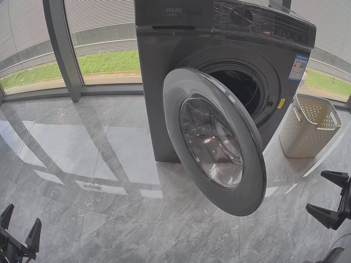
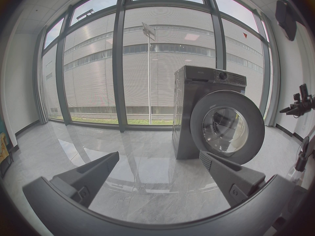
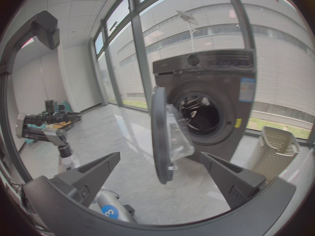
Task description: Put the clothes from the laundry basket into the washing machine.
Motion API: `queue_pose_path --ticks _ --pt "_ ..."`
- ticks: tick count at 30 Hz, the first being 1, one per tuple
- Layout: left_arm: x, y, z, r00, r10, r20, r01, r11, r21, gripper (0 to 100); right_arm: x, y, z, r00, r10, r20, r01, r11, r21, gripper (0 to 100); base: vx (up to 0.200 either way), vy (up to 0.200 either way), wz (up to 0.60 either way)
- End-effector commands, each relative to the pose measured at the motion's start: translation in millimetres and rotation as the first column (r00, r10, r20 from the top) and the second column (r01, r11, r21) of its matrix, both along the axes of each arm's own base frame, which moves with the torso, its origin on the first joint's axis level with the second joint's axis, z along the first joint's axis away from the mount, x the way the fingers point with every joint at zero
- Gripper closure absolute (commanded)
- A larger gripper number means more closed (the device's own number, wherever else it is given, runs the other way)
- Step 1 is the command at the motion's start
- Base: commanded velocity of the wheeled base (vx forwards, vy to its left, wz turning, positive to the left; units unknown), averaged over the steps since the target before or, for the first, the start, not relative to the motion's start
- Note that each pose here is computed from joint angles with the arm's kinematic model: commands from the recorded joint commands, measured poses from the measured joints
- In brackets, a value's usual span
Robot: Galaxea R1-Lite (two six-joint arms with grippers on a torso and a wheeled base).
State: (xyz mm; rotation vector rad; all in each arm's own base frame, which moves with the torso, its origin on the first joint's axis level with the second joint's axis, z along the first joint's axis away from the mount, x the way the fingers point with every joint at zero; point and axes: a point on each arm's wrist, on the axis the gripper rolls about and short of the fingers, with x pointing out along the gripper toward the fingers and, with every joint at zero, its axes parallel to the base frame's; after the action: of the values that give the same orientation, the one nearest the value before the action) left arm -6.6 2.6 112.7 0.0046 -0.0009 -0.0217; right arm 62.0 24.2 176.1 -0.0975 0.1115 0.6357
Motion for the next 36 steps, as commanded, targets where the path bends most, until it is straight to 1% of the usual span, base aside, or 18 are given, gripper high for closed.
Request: queue_pose_path --ticks 1,4,8,10,11,13,16,20,22,23,24,28,31,32,33,34,35,36 --pt "-11 -1 -26 0.998 0.054 0.031 -0.054 0.999 0.0 0 41 32 -1 0.973 0.188 -0.13 -0.192 0.981 -0.02 0 0.0 0.0 0.0" --pt "-15 -2 -32 0.996 0.086 0.037 -0.086 0.996 -0.001 0 51 37 2 0.971 0.195 -0.136 -0.2 0.98 -0.021 0 0.0 0.0 0.0" --pt "-16 -2 -33 0.996 0.072 0.043 -0.072 0.997 -0.014 0 66 43 3 0.971 0.189 -0.149 -0.195 0.981 -0.025 0 0.0 0.0 0.0" --pt "-16 -2 -33 0.997 0.069 0.034 -0.068 0.997 -0.028 0 76 47 2 0.971 0.181 -0.157 -0.188 0.982 -0.031 0 0.0 0.0 0.0" --pt "-16 -2 -34 0.997 0.074 0.023 -0.073 0.996 -0.049 0 80 48 1 0.97 0.178 -0.164 -0.186 0.982 -0.034 0 0.0 0.0 0.0" --pt "-16 -2 -34 0.997 0.08 0.019 -0.078 0.995 -0.064 0 88 50 -1 0.973 0.153 -0.175 -0.163 0.986 -0.044 0 0.0 0.0 0.0" --pt "-16 -2 -34 0.996 0.084 0.022 -0.083 0.995 -0.063 0 98 54 -4 0.978 0.1 -0.184 -0.114 0.991 -0.067 0 0.0 0.0 0.0" --pt "-16 -2 -34 0.996 0.086 0.024 -0.084 0.995 -0.06 0 106 57 -7 0.981 0.066 -0.183 -0.081 0.994 -0.075 0 0.0 0.0 0.0" --pt "-16 -2 -36 0.998 0.068 0.011 -0.067 0.997 -0.036 0 109 58 -8 0.982 0.062 -0.176 -0.076 0.994 -0.074 0 0.0 0.0 0.0" --pt "-16 -2 -36 0.998 0.068 0.011 -0.067 0.997 -0.036 0 109 58 -8 0.982 0.062 -0.176 -0.076 0.994 -0.074 0 0.0 0.0 0.0" --pt "-16 -3 -37 1.0 0.023 -0.006 -0.023 1.0 -0.008 0 112 59 -9 0.983 0.047 -0.176 -0.061 0.995 -0.076 0 0.0 0.0 0.0" --pt "-16 -3 -38 1.0 0.011 -0.005 -0.011 1.0 -0.001 0 114 58 -11 0.984 0.028 -0.179 -0.043 0.996 -0.079 0 0.0 0.0 0.0" --pt "-16 -3 -37 1.0 0.011 -0.003 -0.011 1.0 -0.006 0 118 54 -12 0.984 -0.028 -0.179 0.012 0.996 -0.092 0 0.0 0.0 0.0" --pt "-16 -3 -37 1.0 0.011 -0.003 -0.011 1.0 -0.006 0 119 49 -10 0.983 -0.075 -0.166 0.06 0.994 -0.091 0 0.0 0.0 0.0" --pt "-16 -3 -37 1.0 0.011 -0.002 -0.011 1.0 -0.003 0 120 45 -10 0.982 -0.098 -0.162 0.084 0.992 -0.093 0 0.0 0.0 0.0" --pt "-16 -3 -37 1.0 0.011 -0.002 -0.011 1.0 -0.003 0 120 45 -10 0.982 -0.098 -0.162 0.084 0.992 -0.093 0 0.0 0.0 0.0" --pt "-16 -3 -38 1.0 0.011 -0.004 -0.011 1.0 0.002 0 122 32 -8 0.977 -0.16 -0.142 0.148 0.985 -0.094 0 0.0 0.0 0.0" --pt "-16 -3 -38 1.0 0.009 -0.004 -0.009 1.0 0.008 0 123 24 -6 0.972 -0.197 -0.127 0.186 0.978 -0.09 0 0.0 0.0 0.0"
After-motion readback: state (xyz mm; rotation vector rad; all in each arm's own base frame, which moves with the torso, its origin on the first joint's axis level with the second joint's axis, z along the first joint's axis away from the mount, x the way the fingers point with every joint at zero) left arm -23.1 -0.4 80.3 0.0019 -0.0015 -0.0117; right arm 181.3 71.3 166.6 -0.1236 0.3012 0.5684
